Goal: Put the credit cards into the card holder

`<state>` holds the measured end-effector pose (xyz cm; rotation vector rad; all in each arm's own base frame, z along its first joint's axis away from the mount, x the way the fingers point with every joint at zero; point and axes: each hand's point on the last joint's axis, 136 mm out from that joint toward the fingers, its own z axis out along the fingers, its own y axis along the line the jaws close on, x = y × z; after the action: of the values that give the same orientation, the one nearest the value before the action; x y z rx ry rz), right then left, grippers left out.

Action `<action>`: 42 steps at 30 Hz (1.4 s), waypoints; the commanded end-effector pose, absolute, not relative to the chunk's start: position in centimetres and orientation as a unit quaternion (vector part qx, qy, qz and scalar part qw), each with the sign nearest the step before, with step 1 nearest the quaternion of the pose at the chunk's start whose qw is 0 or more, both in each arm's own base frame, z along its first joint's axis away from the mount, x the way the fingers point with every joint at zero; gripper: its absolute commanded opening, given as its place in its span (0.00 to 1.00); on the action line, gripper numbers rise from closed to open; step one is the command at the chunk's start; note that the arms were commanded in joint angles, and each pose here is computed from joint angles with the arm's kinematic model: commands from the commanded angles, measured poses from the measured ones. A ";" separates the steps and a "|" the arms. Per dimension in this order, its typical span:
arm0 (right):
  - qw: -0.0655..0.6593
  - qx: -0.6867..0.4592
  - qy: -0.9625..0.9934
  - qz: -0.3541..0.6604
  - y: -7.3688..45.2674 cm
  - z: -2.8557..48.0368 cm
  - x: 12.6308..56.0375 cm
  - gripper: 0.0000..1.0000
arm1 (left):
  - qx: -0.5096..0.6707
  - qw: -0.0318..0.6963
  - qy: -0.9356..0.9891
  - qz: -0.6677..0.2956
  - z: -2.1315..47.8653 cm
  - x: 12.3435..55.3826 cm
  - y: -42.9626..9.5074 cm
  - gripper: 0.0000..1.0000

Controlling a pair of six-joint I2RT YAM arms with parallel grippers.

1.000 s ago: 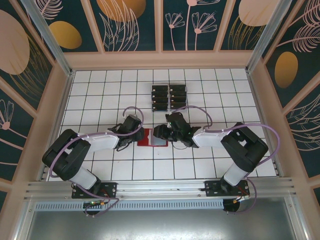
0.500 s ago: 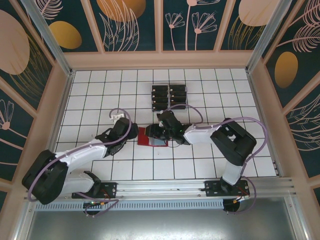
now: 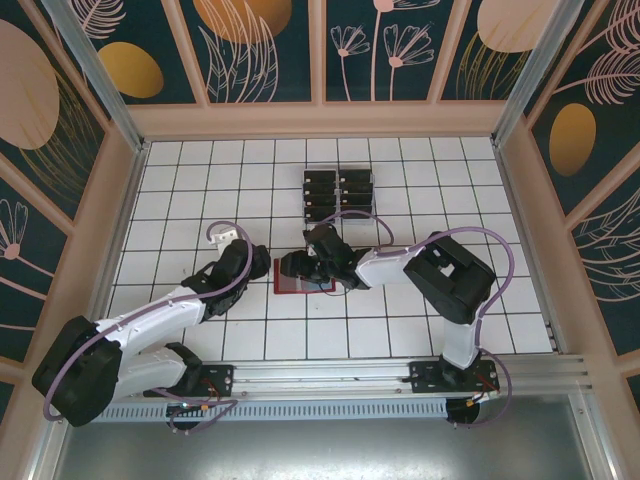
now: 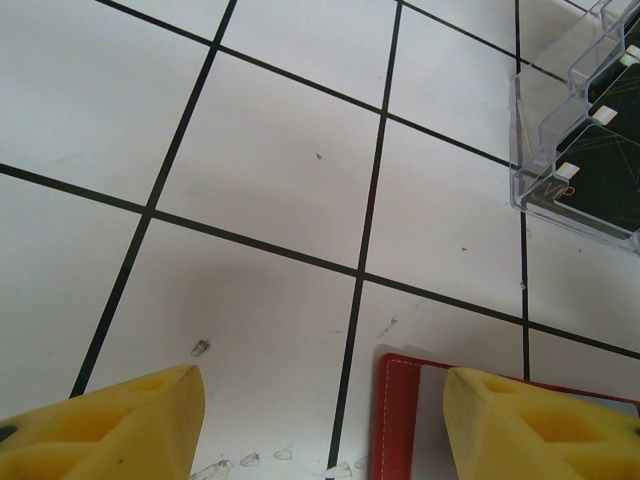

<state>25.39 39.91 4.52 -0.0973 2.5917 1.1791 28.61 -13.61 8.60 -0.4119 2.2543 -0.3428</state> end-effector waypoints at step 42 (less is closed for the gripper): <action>0.361 0.020 0.904 0.229 18.0 15.0 44.5 0.59 | -0.080 0.353 0.917 -0.168 8.5 32.2 -19.9 0.76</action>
<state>43.36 17.29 13.52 0.0635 2.3663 0.5325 30.35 -18.75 4.85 -0.2016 2.4570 -0.3877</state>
